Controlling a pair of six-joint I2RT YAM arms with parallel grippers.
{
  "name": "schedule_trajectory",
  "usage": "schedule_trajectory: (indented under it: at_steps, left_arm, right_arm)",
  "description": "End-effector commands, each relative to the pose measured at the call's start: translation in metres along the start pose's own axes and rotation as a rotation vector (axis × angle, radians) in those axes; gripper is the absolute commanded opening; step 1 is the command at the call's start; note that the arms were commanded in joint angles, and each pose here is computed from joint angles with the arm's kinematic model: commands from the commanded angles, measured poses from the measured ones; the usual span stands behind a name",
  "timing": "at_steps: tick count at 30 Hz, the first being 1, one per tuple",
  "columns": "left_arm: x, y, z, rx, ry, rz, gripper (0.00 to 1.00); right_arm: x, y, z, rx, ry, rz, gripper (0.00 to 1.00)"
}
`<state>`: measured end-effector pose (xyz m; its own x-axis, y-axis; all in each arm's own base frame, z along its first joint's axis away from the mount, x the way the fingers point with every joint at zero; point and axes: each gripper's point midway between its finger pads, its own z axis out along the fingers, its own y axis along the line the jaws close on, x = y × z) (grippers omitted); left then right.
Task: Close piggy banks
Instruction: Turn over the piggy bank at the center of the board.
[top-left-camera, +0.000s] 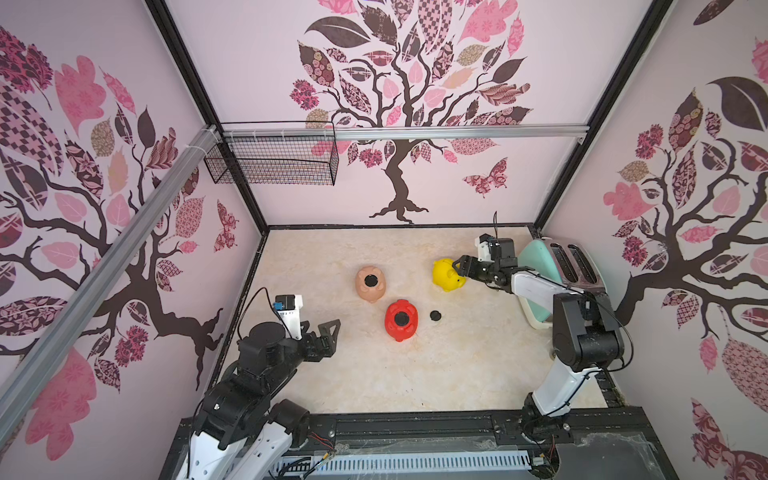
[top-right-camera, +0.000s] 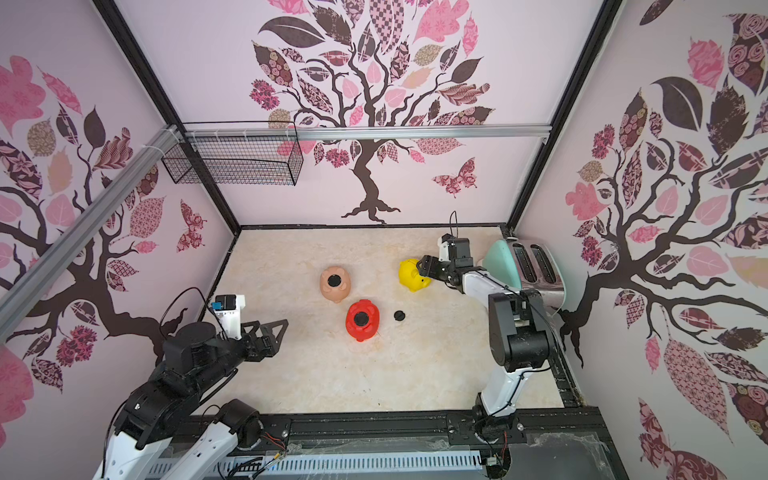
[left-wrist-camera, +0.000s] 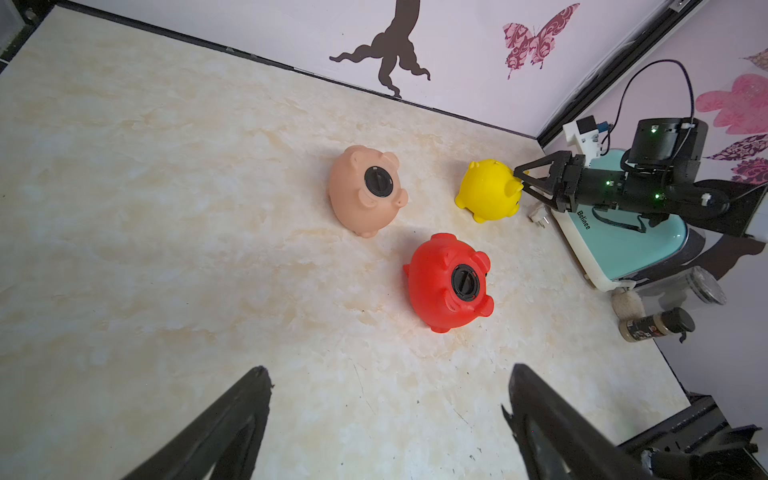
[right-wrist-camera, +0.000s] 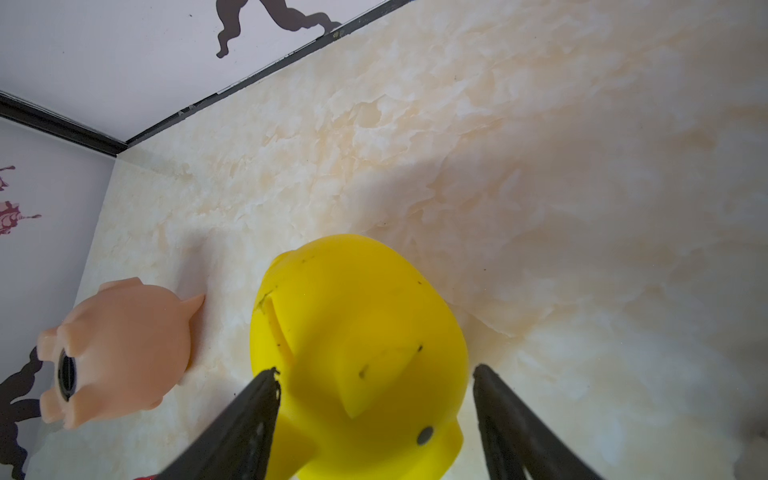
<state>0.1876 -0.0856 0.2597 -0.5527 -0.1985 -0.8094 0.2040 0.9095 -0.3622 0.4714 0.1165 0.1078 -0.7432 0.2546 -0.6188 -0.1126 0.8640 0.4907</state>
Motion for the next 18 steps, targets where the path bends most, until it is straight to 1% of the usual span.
schedule_trajectory:
  at_steps: [1, 5, 7, 11, 14, 16, 18]
  left_arm:
    - [0.001, -0.003, 0.003, 0.014, 0.009, 0.014, 0.92]
    - [0.001, -0.003, 0.004, 0.015, 0.010, 0.014, 0.92]
    - [0.001, -0.003, 0.004, 0.015, 0.010, 0.014, 0.92]
    - [0.002, -0.003, 0.004, 0.014, 0.011, 0.014, 0.92]
    - [0.002, -0.003, 0.005, 0.015, 0.013, 0.014, 0.92]
    - [0.002, -0.003, 0.005, 0.015, 0.014, 0.015, 0.92]
    - [0.002, -0.003, 0.006, 0.013, 0.017, 0.015, 0.92]
  right_arm:
    - [-0.017, 0.010, 0.006, -0.052, -0.041, -0.072, 0.77]
    - [-0.014, 0.012, 0.014, -0.088, -0.038, -0.082, 0.72]
    - [-0.012, 0.008, 0.017, -0.078, -0.037, -0.080, 0.70]
    - [-0.013, 0.002, 0.022, -0.069, -0.042, -0.072, 0.69]
    - [-0.017, 0.005, 0.021, -0.088, -0.067, -0.084, 0.72]
    - [-0.021, 0.008, 0.019, -0.102, -0.080, -0.096, 0.78]
    - [-0.026, 0.012, 0.018, -0.117, -0.098, -0.112, 0.81]
